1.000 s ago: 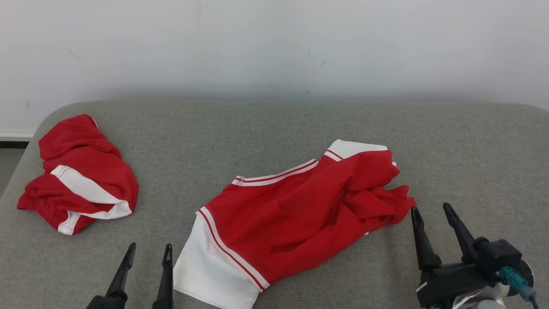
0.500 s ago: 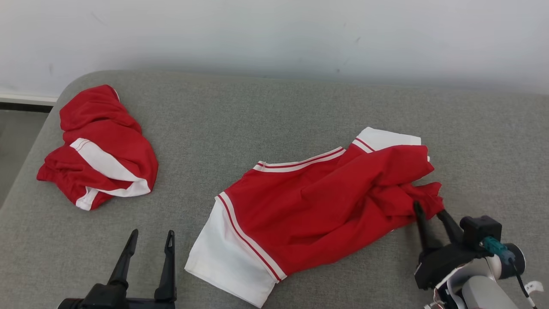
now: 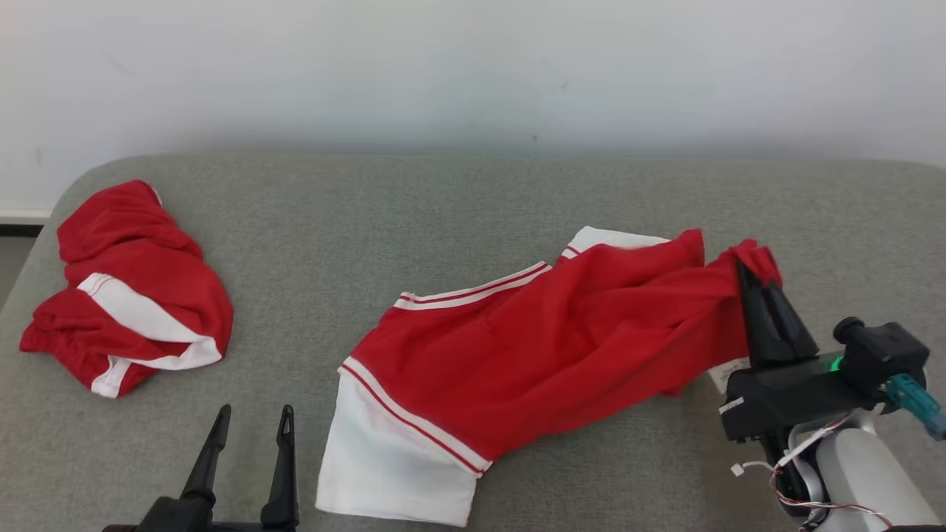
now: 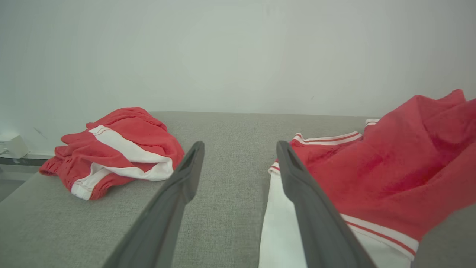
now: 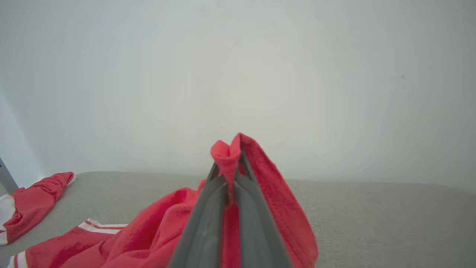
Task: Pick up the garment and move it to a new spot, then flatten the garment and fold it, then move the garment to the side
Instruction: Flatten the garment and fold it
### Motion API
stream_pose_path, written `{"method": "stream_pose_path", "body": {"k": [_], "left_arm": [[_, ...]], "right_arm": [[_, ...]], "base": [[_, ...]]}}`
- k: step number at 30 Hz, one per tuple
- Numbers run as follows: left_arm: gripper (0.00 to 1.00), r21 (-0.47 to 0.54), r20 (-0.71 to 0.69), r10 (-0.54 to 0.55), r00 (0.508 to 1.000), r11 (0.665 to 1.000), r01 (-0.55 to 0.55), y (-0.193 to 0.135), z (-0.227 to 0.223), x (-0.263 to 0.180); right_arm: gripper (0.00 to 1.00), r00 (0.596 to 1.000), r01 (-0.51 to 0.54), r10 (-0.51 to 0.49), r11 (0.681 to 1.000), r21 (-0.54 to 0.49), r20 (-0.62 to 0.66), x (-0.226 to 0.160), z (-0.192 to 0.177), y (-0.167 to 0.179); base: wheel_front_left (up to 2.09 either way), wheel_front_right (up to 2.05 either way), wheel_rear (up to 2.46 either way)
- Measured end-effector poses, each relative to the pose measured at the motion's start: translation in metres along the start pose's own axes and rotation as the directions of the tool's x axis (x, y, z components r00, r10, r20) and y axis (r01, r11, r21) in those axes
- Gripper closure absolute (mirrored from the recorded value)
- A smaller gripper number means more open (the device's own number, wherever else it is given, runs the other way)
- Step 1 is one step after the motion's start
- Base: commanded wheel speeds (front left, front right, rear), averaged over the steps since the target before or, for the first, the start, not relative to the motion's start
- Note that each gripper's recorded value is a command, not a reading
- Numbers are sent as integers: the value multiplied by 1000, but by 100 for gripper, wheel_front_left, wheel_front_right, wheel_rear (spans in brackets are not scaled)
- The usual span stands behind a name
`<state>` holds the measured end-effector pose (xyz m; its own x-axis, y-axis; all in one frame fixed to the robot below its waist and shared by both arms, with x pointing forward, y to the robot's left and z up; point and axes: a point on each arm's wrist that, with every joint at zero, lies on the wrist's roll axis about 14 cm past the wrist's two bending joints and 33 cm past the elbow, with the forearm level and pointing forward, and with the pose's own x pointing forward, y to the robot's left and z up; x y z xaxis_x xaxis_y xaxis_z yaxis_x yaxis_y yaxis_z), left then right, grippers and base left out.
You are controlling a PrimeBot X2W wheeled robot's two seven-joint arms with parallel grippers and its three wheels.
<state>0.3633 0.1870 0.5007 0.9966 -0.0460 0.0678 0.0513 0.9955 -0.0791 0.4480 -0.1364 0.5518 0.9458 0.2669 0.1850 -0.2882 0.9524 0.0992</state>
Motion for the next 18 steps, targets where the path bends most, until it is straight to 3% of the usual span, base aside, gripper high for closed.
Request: {"method": "stream_pose_path", "body": {"k": [6, 18], "left_arm": [[0, -8, 12, -33, 999, 999, 33, -12, 3, 2], [0, -32, -2, 25, 1000, 999, -25, 3, 0, -8]], "right_arm": [[100, 998, -6, 8, 1000, -23, 59, -8, 29, -4], [100, 991, -55, 52, 998, -19, -124, 17, -23, 10]], "base": [[0, 0, 0], [0, 0, 0]]}}
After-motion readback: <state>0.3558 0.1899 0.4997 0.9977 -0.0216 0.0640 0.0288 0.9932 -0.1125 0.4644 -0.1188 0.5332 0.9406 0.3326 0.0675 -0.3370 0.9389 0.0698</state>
